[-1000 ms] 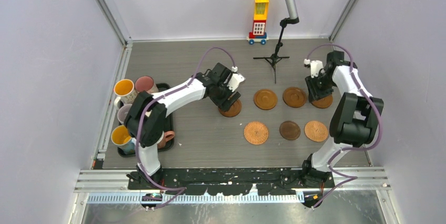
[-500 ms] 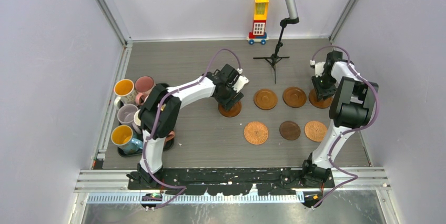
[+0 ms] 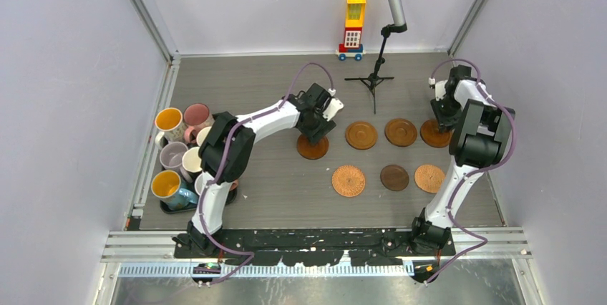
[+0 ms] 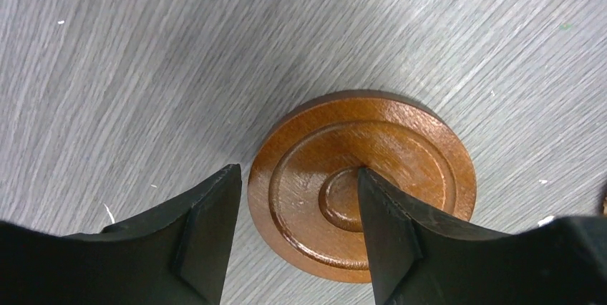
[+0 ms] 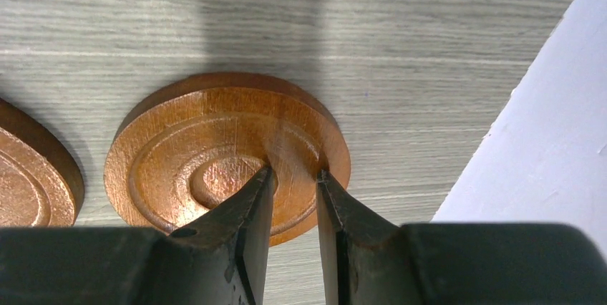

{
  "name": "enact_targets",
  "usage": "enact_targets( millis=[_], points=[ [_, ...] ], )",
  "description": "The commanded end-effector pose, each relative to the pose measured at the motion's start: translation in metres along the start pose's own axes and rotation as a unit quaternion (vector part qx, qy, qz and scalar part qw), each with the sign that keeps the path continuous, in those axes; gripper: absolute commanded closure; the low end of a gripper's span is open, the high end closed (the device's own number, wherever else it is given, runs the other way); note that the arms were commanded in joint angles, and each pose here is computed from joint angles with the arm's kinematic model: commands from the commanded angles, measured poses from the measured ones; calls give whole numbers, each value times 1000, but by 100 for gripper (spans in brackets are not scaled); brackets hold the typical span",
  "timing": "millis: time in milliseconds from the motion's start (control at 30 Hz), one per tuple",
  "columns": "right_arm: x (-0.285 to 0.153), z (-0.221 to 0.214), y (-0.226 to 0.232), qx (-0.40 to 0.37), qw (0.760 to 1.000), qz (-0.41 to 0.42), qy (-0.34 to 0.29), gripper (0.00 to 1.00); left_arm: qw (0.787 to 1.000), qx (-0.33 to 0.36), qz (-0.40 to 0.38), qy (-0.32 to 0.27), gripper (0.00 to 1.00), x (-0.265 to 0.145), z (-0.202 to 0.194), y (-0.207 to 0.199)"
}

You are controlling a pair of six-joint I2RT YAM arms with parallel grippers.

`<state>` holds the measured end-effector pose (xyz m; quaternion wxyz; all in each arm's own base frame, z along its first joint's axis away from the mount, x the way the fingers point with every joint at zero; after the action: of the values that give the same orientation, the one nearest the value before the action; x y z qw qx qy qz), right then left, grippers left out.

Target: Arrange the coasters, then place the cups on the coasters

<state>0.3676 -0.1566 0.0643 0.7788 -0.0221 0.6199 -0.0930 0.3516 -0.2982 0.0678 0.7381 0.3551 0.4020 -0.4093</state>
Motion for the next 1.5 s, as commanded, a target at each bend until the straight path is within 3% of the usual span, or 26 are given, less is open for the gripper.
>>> enact_targets(
  millis=[0, 533, 667, 800, 967, 1133, 1300, 1467],
  points=[
    [-3, 18, -9, 1, 1000, -15, -24, 66, 1000, 13, 24, -12, 38, 5, 13, 11],
    [-9, 25, -9, 0, 999, -6, -33, 66, 999, 25, 36, -28, 38, 15, 37, 26],
    [-29, 32, -7, 3, 999, 9, -52, 64, 998, 22, 37, -49, 35, -4, 47, 28],
    [-60, 43, -2, 10, 996, 41, -84, 59, 994, 15, 12, -107, 29, -37, 69, 22],
    [-104, 37, 11, -8, 990, 97, -99, 49, 990, 14, 3, -137, 24, -70, 81, 20],
    [-131, -3, 23, -43, 988, 130, -70, 46, 989, 24, -8, -146, 20, -93, 68, 12],
    [-151, -49, 38, -56, 984, 157, -54, 37, 988, 6, -11, -157, 5, -133, 47, 9],
    [-159, -68, 50, -44, 983, 170, -49, 33, 989, -97, 20, -112, 4, -167, -8, 40]
  ],
)
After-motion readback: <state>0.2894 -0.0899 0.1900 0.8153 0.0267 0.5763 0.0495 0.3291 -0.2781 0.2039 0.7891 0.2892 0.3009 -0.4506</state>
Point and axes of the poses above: each gripper's point midway between its finger pads, its own x axis out along the fingers, its own y axis along the line the jaws close on, z = x × y, the point moved 4 cm from there along -x, back along the fingers, and after that the axes turned 14 degrees about x, right-handed, at the moved point
